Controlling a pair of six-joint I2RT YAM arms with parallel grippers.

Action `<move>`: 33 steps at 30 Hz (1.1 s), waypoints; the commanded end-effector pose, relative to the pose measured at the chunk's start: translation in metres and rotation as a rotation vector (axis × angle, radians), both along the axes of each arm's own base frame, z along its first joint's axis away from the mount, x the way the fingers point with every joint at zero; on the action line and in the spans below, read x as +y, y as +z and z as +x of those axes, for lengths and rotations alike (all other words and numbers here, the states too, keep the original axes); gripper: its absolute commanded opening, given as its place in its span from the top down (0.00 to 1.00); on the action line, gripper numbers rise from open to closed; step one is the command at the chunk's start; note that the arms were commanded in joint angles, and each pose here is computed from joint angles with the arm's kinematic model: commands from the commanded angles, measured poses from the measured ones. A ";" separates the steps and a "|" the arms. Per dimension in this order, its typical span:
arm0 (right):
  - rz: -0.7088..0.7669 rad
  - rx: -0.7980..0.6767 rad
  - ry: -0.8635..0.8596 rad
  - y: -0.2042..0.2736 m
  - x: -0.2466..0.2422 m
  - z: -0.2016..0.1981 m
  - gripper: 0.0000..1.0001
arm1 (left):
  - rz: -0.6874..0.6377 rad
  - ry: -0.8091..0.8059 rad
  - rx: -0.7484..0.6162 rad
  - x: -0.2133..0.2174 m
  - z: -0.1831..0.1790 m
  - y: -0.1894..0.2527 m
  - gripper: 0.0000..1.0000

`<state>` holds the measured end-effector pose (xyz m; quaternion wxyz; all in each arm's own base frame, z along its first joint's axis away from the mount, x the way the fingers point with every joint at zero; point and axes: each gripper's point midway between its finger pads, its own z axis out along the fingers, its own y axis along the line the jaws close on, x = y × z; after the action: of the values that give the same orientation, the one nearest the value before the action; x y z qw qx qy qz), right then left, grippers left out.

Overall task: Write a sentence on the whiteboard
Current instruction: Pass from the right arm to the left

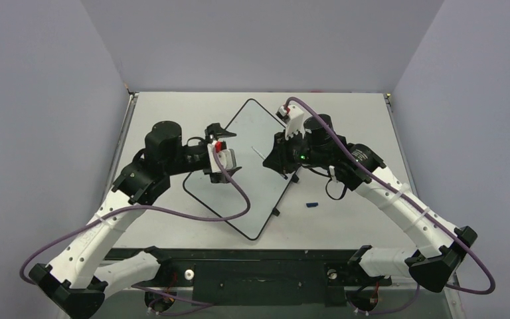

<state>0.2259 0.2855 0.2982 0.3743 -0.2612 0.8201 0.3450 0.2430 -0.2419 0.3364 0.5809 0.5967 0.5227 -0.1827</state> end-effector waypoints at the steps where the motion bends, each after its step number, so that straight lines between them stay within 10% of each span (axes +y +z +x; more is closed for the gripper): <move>1: 0.047 -0.035 0.015 0.028 0.001 -0.004 1.00 | -0.009 -0.137 -0.183 -0.021 -0.017 0.026 0.20; 12: 0.025 -0.039 0.084 0.034 0.016 -0.022 1.00 | 0.077 -0.236 -0.181 -0.057 -0.022 0.007 0.27; 16: 0.032 -0.053 0.073 0.040 0.015 -0.021 1.00 | 0.064 -0.227 -0.170 -0.064 -0.022 0.006 0.54; 19: 0.039 -0.063 0.060 0.045 0.013 -0.020 1.00 | 0.057 -0.217 -0.151 -0.064 -0.022 0.005 0.94; 26: 0.074 -0.086 0.019 0.058 0.011 -0.016 1.00 | 0.012 -0.151 -0.109 -0.060 -0.021 0.005 1.00; 33: 0.126 -0.125 -0.031 0.078 0.006 -0.012 0.57 | -0.030 -0.108 -0.102 -0.055 -0.021 0.010 1.00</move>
<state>0.2024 0.2959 0.3328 0.3789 -0.2792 0.8053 0.3605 0.2200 -0.2953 0.3096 0.5496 0.6636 0.4710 -0.1891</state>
